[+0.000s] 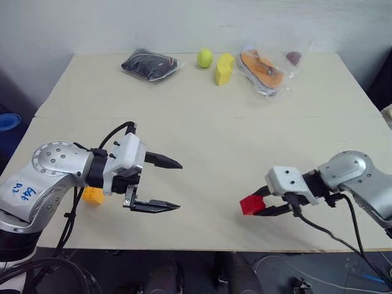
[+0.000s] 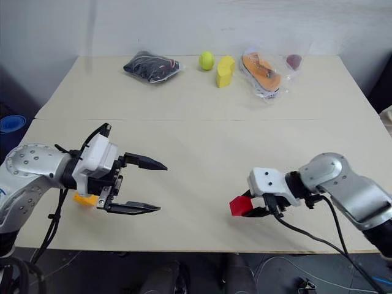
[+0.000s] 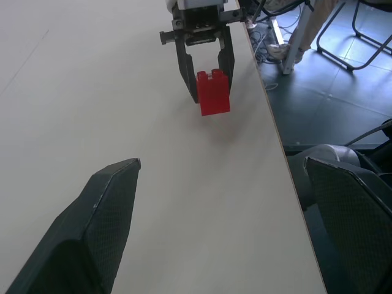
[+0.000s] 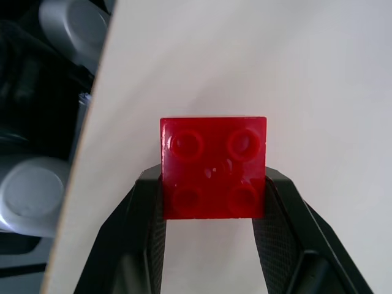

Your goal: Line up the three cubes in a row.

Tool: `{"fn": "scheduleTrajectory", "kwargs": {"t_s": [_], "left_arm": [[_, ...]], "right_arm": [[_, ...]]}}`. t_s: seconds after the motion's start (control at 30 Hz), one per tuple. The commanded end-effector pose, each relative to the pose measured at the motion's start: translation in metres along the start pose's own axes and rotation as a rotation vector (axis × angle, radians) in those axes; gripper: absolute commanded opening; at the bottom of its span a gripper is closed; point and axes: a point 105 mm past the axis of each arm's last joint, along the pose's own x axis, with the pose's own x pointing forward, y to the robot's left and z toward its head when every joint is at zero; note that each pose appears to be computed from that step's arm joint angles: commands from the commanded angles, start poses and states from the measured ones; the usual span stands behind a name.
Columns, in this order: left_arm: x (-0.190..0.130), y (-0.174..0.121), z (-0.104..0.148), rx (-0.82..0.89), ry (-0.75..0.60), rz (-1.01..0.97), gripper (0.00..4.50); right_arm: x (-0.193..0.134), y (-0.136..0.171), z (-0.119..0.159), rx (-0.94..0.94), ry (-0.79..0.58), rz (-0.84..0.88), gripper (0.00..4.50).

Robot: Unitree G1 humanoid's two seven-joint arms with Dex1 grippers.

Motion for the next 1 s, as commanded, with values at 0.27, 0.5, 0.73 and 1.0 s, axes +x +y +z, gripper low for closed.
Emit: {"fn": "scheduleTrajectory", "kwargs": {"t_s": [0.27, 0.5, 0.73, 1.0], "left_arm": [[0.005, 0.004, 0.006, 0.049, -0.018, 0.0, 4.5], [0.008, 0.005, 0.007, 0.056, -0.033, 0.002, 4.5], [0.009, 0.006, 0.008, 0.06, -0.038, 0.005, 4.5], [0.002, 0.006, 0.003, 0.042, -0.025, 0.036, 4.5]], "right_arm": [[0.002, -0.016, -0.001, -0.092, 0.146, -0.091, 1.49], [0.006, -0.02, -0.011, -0.062, 0.182, -0.087, 1.49], [0.012, -0.021, -0.017, -0.035, 0.175, -0.086, 3.5], [-0.001, -0.017, -0.01, -0.001, 0.117, -0.1, 4.48]]}}
